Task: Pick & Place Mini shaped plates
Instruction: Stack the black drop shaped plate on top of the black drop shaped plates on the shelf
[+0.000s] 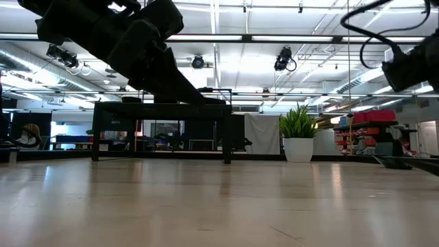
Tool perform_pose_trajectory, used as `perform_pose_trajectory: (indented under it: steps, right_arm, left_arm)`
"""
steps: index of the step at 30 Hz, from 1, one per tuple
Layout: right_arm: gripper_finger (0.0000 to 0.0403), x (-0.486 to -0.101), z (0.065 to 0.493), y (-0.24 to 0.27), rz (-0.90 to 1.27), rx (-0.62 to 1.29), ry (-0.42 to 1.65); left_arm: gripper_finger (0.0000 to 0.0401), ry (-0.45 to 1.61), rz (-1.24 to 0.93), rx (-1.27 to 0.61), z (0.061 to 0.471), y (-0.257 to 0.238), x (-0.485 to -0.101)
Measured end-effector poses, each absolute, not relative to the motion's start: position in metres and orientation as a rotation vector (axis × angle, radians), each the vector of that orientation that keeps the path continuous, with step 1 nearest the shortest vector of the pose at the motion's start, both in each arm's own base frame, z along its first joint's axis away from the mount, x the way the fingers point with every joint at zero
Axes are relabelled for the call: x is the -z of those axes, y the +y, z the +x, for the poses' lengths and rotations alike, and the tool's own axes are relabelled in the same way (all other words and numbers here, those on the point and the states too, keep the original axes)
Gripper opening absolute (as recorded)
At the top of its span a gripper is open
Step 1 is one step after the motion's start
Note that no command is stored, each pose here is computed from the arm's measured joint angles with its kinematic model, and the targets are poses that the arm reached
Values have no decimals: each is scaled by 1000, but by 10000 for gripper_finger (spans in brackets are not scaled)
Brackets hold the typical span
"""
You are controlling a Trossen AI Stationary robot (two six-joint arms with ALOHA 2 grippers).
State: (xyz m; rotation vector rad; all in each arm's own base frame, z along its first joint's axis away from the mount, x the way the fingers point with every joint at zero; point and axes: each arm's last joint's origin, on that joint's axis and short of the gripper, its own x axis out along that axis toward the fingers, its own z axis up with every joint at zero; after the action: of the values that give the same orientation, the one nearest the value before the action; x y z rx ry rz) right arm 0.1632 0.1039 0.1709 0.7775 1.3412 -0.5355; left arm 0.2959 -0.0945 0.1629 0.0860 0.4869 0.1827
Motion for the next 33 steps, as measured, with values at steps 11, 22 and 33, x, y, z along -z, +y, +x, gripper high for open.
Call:
perform_pose_trajectory:
  steps: [11,22,33]
  right_arm:
    - [112,-142,153,97,806,544,1329]
    - [18,-135,155,99,837,472,1285]
    - [4,-176,177,106,793,531,1110]
  left_arm:
    - [71,487,83,-188,296,-93,-163]
    - [71,488,84,-187,296,-93,-163]
    - [71,483,43,-197,296,-93,-163]
